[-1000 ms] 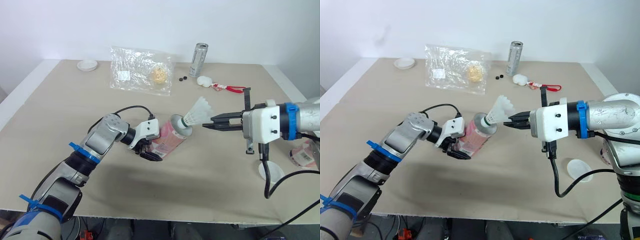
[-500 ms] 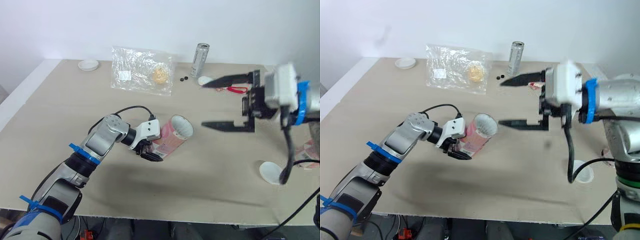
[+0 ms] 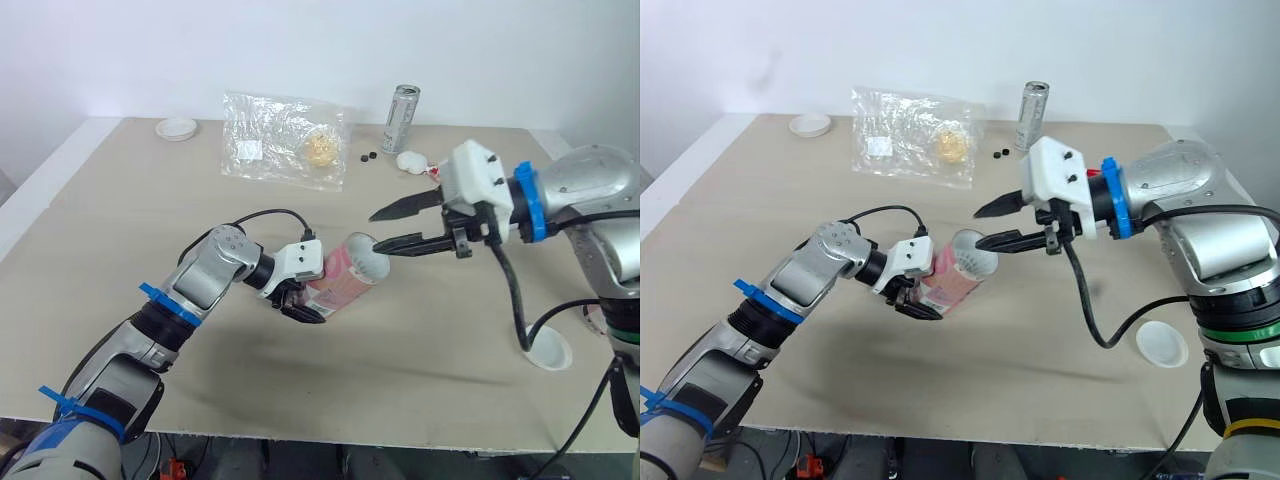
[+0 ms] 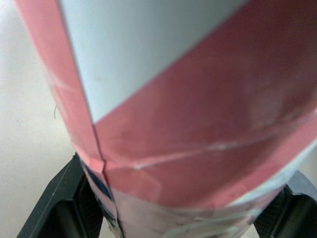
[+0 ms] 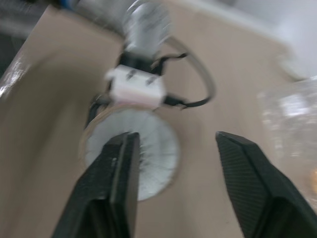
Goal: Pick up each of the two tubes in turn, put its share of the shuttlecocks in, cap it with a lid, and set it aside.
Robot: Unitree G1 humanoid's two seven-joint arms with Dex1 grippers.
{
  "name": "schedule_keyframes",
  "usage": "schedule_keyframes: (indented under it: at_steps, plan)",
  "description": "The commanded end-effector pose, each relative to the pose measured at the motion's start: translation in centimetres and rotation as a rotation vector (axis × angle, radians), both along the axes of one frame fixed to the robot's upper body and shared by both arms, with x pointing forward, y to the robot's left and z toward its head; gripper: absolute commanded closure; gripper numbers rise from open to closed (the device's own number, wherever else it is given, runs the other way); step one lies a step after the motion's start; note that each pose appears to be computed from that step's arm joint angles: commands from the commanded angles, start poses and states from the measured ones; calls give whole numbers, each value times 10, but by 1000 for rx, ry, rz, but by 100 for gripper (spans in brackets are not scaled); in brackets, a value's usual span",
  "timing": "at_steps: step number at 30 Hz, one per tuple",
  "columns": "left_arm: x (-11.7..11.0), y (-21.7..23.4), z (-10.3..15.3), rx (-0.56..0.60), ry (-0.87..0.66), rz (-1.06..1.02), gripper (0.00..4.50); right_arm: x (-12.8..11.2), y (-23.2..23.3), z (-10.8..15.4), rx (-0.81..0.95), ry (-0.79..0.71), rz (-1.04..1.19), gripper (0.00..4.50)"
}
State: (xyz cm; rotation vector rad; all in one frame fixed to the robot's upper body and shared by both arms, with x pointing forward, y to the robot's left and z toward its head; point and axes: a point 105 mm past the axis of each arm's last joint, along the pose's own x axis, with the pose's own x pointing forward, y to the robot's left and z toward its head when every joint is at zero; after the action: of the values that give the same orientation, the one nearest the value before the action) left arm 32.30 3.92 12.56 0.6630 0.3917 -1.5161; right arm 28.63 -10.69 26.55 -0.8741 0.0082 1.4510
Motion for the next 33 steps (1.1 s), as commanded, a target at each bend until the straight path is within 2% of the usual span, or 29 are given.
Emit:
schedule_keyframes:
  at_steps: [1,2,10,18,33]
  plan:
    - [0,3,-12,59,12,12,115,3,12,-4,-136,-43,85,424]
    - [1,2,-11,56,11,13,115,5,14,-7,-166,-37,101,440]
    - [1,1,-10,50,8,15,115,15,16,-28,-353,-20,180,440]
    - [1,-2,-8,39,6,19,115,27,35,-51,-504,-63,242,440]
    - [0,-7,-9,21,20,26,115,25,51,-89,-619,-2,344,440]
